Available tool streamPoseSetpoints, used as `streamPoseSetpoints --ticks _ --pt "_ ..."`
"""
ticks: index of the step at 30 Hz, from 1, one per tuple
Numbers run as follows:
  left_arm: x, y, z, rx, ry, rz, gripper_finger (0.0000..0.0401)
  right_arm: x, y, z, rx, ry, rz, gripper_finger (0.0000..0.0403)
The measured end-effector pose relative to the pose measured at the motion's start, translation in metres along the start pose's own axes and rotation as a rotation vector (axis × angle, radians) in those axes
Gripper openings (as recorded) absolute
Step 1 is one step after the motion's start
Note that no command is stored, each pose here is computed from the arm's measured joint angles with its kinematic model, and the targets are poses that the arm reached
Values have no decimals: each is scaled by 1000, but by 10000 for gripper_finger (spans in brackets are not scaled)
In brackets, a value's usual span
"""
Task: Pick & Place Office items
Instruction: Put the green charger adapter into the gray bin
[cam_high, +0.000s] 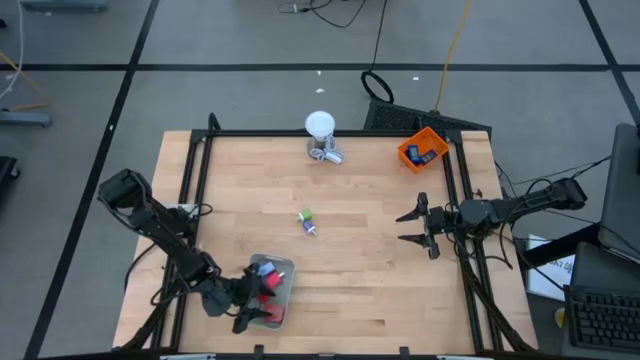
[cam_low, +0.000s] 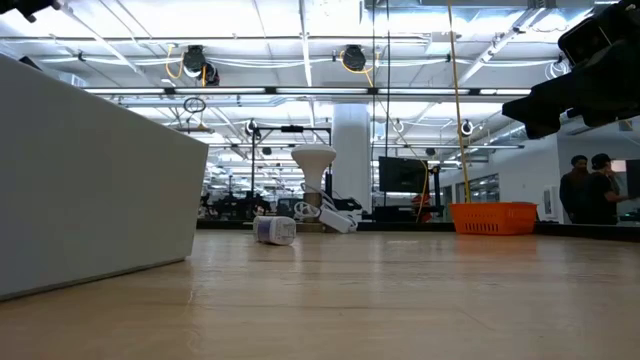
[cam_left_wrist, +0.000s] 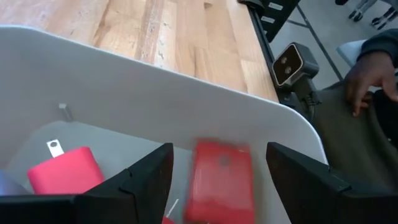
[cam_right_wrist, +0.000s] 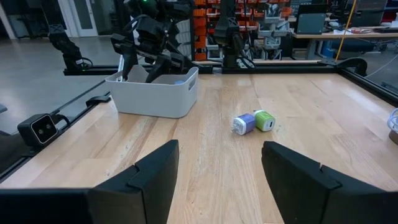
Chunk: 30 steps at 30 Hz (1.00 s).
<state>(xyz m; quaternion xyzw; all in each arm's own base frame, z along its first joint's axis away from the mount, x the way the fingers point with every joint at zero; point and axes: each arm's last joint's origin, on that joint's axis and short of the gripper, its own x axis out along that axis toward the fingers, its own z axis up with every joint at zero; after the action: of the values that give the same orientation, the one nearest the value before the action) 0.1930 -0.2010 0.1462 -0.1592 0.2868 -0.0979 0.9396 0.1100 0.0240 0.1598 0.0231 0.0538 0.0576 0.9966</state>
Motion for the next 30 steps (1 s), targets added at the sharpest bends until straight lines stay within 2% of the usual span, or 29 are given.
streamPoseSetpoints --ticks 8,16,21,24,30 --pt "2 4 4 -15 -11 8 247 0 0 0 0 0 0 220" --pt "7 8 22 -88 -119 -20 236 0 0 0 0 0 0 220" --pt "9 11 35 -42 -207 -32 230 0 0 0 0 0 0 220" --pt "12 19 43 -28 -251 5 224 0 0 0 0 0 0 220" --pt "18 42 58 -32 -320 148 207 0 0 0 0 0 0 220"
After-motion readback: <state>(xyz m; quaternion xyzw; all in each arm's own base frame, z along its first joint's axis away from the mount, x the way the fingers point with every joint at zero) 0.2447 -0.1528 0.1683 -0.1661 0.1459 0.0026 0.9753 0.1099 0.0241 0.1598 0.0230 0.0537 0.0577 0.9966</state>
